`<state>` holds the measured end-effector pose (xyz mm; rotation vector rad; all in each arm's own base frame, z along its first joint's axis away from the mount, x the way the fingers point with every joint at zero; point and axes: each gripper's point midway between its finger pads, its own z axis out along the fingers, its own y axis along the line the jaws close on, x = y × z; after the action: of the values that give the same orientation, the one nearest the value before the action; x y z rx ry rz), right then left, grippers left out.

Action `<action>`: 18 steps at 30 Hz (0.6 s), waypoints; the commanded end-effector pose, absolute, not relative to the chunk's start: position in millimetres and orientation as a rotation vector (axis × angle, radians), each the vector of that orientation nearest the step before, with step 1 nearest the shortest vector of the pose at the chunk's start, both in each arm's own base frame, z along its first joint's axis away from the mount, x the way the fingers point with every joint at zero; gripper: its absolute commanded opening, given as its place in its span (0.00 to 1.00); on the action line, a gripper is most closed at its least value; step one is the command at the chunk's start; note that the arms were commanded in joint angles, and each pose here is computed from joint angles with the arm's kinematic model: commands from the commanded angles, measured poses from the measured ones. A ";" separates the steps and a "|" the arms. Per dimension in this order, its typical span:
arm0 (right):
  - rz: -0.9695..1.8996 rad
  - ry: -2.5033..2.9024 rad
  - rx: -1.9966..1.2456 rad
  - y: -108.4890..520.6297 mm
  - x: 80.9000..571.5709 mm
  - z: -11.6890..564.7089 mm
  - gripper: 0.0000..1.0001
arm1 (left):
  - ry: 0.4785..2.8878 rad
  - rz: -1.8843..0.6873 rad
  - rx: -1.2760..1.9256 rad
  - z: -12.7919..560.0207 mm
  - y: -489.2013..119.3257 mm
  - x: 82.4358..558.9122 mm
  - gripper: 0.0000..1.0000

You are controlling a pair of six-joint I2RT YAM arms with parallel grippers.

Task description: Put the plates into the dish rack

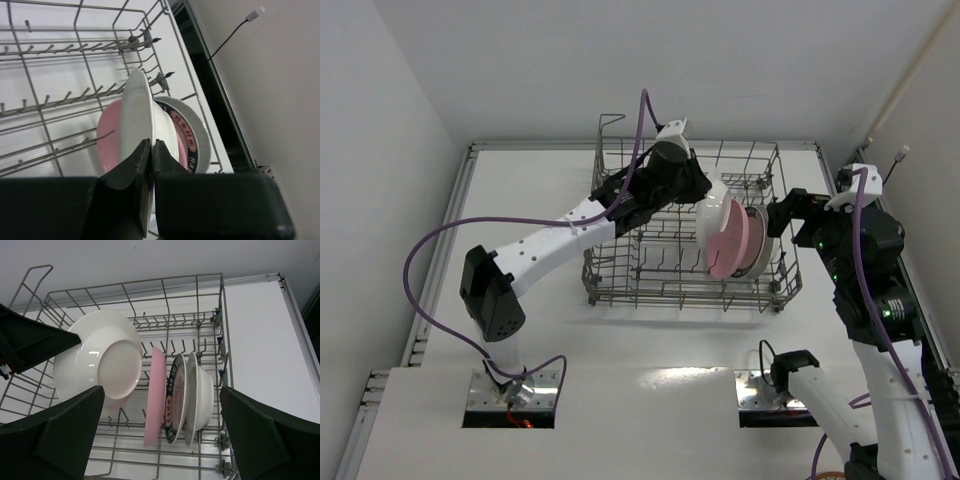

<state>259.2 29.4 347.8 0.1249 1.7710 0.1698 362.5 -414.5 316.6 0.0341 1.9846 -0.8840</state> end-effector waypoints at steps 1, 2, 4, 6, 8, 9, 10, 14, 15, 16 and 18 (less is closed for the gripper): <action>0.148 1.733 0.131 25.0 264.0 355.2 1.00 | 1.745 -1.070 -0.069 405.4 -430.6 356.7 0.00; 0.148 1.733 0.131 25.0 264.0 355.2 1.00 | 1.740 -1.053 -0.087 405.4 -427.9 359.7 0.00; 0.148 1.733 0.131 25.0 264.0 355.2 1.00 | 1.750 -1.049 -0.123 403.2 -428.3 358.1 0.00; 0.140 1.732 0.138 23.4 264.1 355.2 1.00 | 1.771 -0.999 -0.158 386.5 -426.6 360.0 0.00; 0.141 1.723 0.138 23.1 262.0 357.5 1.00 | 1.776 -0.982 -0.185 382.2 -421.4 360.8 0.00; 0.140 1.732 0.138 23.0 261.2 355.3 1.00 | 1.782 -0.974 -0.203 377.9 -418.0 360.5 0.00; 0.132 1.731 0.144 21.4 261.3 355.3 1.00 | 1.782 -0.974 -0.203 377.9 -418.0 360.5 0.00; 0.132 1.731 0.144 21.4 261.3 355.3 1.00 | 1.812 -0.968 -0.219 365.6 -420.1 357.0 0.00; 0.132 1.731 0.144 21.4 261.3 355.3 1.00 | 1.823 -0.959 -0.216 359.7 -420.0 356.9 0.00; 0.132 1.731 0.144 21.4 261.3 355.3 1.00 | 1.830 -0.951 -0.229 354.8 -418.9 357.7 0.00; 0.132 1.731 0.144 21.4 261.3 355.3 1.00 | 1.848 -0.942 -0.234 345.0 -420.7 358.8 0.00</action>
<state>259.0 26.2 347.1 0.1325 1.7702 0.1512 357.1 -416.1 293.2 -0.1389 1.9992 -0.8059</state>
